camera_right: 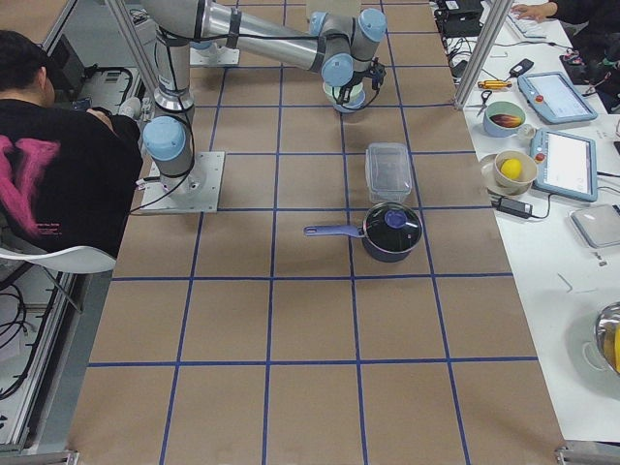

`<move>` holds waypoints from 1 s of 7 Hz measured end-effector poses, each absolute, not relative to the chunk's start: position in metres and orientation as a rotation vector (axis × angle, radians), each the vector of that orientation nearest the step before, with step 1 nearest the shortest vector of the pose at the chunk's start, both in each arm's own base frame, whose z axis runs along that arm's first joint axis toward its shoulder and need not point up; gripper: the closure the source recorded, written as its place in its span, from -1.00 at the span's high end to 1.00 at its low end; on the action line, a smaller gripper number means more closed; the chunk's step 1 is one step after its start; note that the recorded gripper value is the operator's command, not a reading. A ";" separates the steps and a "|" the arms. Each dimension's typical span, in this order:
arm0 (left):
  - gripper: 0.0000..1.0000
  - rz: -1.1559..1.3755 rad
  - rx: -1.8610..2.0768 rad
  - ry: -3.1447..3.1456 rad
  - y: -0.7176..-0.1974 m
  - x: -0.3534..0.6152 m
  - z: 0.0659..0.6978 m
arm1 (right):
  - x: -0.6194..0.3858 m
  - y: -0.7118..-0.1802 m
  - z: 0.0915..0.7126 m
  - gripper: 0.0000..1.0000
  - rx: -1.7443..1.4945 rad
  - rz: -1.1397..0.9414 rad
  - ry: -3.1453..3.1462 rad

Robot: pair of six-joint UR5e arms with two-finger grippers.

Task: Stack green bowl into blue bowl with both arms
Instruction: 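Set blue bowl down, withdraw left gripper while right carries green bowl over it, then lower the green bowl into the blue bowl and open the right gripper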

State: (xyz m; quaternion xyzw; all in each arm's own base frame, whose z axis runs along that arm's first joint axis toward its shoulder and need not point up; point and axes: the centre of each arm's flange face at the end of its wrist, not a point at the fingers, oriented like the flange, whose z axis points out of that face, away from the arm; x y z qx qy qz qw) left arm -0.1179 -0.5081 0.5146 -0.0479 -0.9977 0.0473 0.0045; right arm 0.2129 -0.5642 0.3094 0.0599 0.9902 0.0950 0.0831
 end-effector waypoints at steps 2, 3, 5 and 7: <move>1.00 0.165 -0.157 -3.131 -0.498 -0.116 0.525 | 0.254 -0.568 0.284 -1.00 0.131 0.285 2.912; 1.00 0.161 -0.150 -3.132 -0.500 -0.113 0.524 | 0.261 -0.568 0.274 -1.00 0.127 0.294 2.896; 1.00 0.150 -0.126 -3.132 -0.508 -0.110 0.518 | 0.266 -0.574 0.260 -0.80 0.120 0.288 2.888; 1.00 0.138 -0.051 -3.131 -0.512 -0.107 0.513 | 0.267 -0.577 0.256 1.00 0.111 0.259 2.887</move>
